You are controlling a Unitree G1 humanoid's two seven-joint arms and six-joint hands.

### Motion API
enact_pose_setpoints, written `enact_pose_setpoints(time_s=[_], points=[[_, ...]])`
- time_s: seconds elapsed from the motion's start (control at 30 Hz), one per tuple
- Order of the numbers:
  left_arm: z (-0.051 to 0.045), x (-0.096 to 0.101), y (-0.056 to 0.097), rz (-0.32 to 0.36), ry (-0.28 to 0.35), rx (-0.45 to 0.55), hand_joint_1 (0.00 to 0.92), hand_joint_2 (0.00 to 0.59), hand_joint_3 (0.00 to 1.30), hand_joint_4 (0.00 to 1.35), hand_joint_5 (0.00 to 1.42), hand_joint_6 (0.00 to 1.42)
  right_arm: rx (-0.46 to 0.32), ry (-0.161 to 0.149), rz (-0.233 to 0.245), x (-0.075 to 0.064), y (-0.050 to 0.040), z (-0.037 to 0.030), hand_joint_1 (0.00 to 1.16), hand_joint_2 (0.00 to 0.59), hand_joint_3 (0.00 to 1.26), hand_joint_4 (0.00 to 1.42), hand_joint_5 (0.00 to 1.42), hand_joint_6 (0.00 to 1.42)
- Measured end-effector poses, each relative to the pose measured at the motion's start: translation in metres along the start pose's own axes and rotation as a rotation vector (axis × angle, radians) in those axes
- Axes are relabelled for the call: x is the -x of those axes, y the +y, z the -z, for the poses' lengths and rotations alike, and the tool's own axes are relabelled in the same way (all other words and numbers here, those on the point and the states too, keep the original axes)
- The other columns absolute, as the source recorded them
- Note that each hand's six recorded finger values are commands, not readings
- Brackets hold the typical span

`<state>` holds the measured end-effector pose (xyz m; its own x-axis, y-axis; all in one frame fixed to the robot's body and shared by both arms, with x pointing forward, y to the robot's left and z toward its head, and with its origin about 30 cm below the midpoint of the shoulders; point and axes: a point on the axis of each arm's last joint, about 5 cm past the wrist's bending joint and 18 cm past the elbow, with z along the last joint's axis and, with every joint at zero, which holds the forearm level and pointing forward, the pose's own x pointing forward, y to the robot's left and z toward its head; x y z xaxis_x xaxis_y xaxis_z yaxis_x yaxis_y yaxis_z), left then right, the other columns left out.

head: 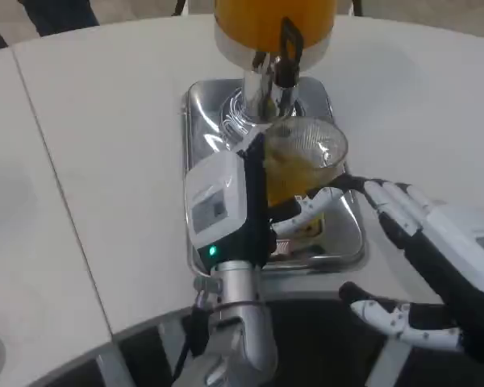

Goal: Grasp the cup under the faucet to collect the drink, then remove the cup.

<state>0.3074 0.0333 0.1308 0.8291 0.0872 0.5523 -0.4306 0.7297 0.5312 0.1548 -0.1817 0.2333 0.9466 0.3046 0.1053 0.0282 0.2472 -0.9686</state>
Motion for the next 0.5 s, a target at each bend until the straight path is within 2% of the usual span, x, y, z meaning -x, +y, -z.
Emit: enact_pose_setpoints(time_s=[0.07, 0.17, 0.27, 0.37, 0.5], points=[[0.0011, 0.001, 0.000, -0.026, 0.006, 0.017, 0.598, 0.067, 1.02, 1.21, 1.42, 1.42, -0.008, -0.006, -0.011, -0.001, 0.0007, -0.0016, 0.41, 0.397, 0.00, 0.00, 0.00, 0.06], [0.0020, 0.002, 0.000, -0.035, 0.015, 0.047, 0.611, 0.063, 1.08, 1.15, 1.42, 1.42, -0.003, -0.006, 0.000, -0.004, -0.0007, -0.0020, 0.41, 0.399, 0.00, 0.00, 0.00, 0.06], [0.0023, 0.002, 0.000, -0.036, 0.018, 0.073, 0.629, 0.060, 1.12, 1.09, 1.42, 1.42, -0.003, -0.001, 0.001, -0.008, -0.0010, -0.0002, 0.41, 0.401, 0.00, 0.00, 0.00, 0.06], [0.0032, 0.001, 0.001, -0.036, 0.023, 0.090, 0.632, 0.054, 1.15, 1.08, 1.42, 1.42, -0.016, -0.001, -0.010, -0.009, 0.0003, 0.0011, 0.41, 0.402, 0.00, 0.00, 0.00, 0.07], [0.0058, 0.000, 0.004, -0.032, 0.015, 0.095, 0.640, 0.048, 1.16, 1.07, 1.42, 1.42, -0.029, -0.021, -0.025, -0.012, 0.0042, 0.0009, 0.41, 0.404, 0.00, 0.00, 0.00, 0.07]])
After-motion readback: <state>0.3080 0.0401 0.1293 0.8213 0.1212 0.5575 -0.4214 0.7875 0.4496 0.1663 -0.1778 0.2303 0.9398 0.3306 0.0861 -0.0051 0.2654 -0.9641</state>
